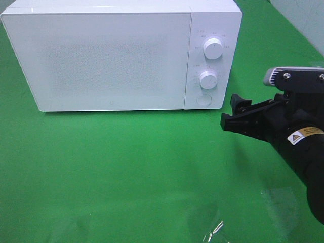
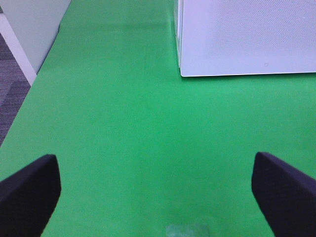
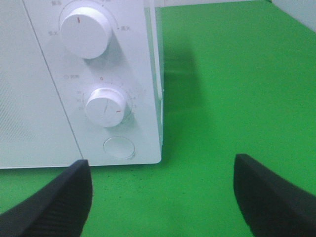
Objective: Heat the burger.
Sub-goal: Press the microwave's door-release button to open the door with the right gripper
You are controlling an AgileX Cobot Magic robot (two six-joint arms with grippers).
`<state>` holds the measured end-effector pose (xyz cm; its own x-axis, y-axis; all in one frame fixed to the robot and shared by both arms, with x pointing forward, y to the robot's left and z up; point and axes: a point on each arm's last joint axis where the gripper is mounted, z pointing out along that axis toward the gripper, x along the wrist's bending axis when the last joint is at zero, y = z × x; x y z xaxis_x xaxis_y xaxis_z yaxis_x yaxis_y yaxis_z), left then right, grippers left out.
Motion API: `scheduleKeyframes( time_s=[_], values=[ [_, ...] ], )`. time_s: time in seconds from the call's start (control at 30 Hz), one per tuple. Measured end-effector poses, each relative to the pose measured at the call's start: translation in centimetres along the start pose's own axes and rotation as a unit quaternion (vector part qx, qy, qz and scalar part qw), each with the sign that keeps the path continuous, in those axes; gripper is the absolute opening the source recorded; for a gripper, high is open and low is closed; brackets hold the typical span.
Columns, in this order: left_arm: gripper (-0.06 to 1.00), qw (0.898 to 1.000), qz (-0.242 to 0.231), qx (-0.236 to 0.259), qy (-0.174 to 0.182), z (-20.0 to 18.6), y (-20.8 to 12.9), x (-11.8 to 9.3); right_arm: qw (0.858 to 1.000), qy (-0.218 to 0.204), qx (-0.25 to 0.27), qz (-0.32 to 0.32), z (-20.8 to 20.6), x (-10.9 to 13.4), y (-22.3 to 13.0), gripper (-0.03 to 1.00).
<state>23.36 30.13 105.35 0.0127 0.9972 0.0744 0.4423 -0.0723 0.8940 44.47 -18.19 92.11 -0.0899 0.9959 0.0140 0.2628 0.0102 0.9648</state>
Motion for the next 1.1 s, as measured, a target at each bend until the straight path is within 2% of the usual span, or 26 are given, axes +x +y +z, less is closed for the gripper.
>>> scheduleKeyframes(
  time_s=[0.07, 0.37, 0.57, 0.77, 0.83, 0.87, 0.9, 0.93, 0.97, 1.0, 1.03, 1.07, 1.1],
  values=[
    [0.97, 1.0, 0.0, 0.0, 0.0, 0.0, 0.0, 0.0, 1.0, 0.013, 0.003, 0.001, 0.1, 1.5, -0.3, 0.77],
    [0.97, 1.0, 0.0, 0.0, 0.0, 0.0, 0.0, 0.0, 0.999, 0.036, 0.002, 0.005, 0.7, 4.1, -0.3, 0.77],
    [0.97, 1.0, 0.0, 0.0, 0.0, 0.0, 0.0, 0.0, 0.999, 0.037, 0.0, 0.013, 1.0, 4.5, 0.0, 0.77],
    [0.97, 1.0, 0.0, 0.0, 0.0, 0.0, 0.0, 0.0, 0.997, 0.039, 0.019, 0.058, 1.0, 4.5, -0.3, 0.76],
    [0.97, 1.0, 0.0, 0.0, 0.0, 0.0, 0.0, 0.0, 0.988, 0.037, 0.027, 0.147, 1.0, 4.5, -0.4, 0.72],
    [0.97, 1.0, 0.0, 0.0, 0.0, 0.0, 0.0, 0.0, 0.988, 0.037, 0.027, 0.147, 1.0, 4.5, -0.4, 0.72],
    [0.97, 1.0, 0.0, 0.0, 0.0, 0.0, 0.0, 0.0, 0.977, 0.036, 0.03, 0.207, 1.0, 4.5, -0.4, 0.69],
    [0.97, 1.0, 0.0, 0.0, 0.0, 0.0, 0.0, 0.0, 0.977, 0.036, 0.03, 0.207, 1.0, 4.5, -0.4, 0.69],
    [0.97, 1.0, 0.0, 0.0, 0.0, 0.0, 0.0, 0.0, 0.957, 0.033, 0.033, 0.285, 1.0, 4.5, -0.4, 0.64],
    [0.97, 1.0, 0.0, 0.0, 0.0, 0.0, 0.0, 0.0, 0.957, 0.033, 0.033, 0.285, 1.0, 4.5, -0.4, 0.64],
    [0.97, 1.0, 0.0, 0.0, 0.0, 0.0, 0.0, 0.0, 0.935, 0.031, 0.035, 0.351, 1.0, 4.5, -0.4, 0.59],
    [0.97, 1.0, 0.0, 0.0, 0.0, 0.0, 0.0, 0.0, 0.935, 0.031, 0.035, 0.351, 1.0, 4.5, -0.4, 0.59],
    [0.97, 1.0, 0.0, 0.0, 0.0, 0.0, 0.0, 0.0, 0.905, 0.028, 0.038, 0.422, 1.0, 4.5, -0.4, 0.52]
  ],
)
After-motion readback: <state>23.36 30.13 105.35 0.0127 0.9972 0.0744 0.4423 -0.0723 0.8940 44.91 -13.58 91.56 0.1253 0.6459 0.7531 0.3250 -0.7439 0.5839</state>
